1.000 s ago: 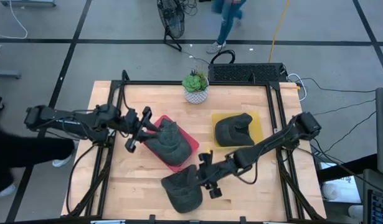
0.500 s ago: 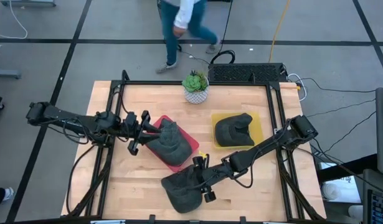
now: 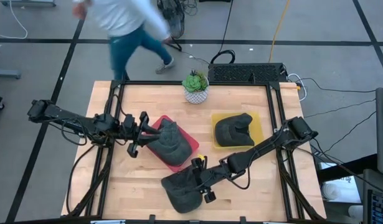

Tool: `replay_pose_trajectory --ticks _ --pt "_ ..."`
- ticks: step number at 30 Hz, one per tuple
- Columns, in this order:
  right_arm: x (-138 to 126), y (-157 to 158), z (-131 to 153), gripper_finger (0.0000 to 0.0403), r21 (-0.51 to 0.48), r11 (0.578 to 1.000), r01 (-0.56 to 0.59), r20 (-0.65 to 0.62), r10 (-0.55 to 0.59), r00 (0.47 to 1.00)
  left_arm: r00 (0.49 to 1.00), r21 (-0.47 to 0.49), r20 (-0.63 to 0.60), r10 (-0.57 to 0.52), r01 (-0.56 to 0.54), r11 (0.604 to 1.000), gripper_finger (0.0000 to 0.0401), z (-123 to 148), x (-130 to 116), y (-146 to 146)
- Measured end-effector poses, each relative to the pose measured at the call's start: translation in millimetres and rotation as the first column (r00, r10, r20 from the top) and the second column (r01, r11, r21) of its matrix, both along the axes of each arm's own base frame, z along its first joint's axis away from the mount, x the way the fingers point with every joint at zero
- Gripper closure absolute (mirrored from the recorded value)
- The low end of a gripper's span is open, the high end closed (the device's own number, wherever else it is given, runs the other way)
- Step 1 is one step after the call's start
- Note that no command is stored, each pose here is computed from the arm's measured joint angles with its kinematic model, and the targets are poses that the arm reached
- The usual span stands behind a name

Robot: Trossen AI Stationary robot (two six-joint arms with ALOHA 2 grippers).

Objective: Pick & Place hat
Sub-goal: Put the black cap into the yellow bin

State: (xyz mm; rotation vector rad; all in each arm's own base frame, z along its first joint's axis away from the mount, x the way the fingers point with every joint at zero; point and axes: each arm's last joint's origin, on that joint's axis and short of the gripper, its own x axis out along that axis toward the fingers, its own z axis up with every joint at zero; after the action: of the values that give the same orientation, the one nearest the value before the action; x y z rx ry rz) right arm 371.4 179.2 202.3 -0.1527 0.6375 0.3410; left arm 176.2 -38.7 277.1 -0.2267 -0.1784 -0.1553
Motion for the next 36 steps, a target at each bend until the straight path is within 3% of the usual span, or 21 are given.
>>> replay_pose_trajectory --ticks 11,36 --pt "0.1 -2.4 4.6 0.0258 -0.031 0.999 -0.013 0.026 0.014 1.000 0.999 0.065 0.011 0.035 -0.035 0.997 0.0293 0.2 0.1 0.7" --pt "2.4 -0.4 8.8 0.0289 0.009 1.000 -0.001 0.068 0.001 0.998 0.999 0.062 -0.022 0.050 -0.049 0.997 0.0293 -3.0 0.7 1.1"
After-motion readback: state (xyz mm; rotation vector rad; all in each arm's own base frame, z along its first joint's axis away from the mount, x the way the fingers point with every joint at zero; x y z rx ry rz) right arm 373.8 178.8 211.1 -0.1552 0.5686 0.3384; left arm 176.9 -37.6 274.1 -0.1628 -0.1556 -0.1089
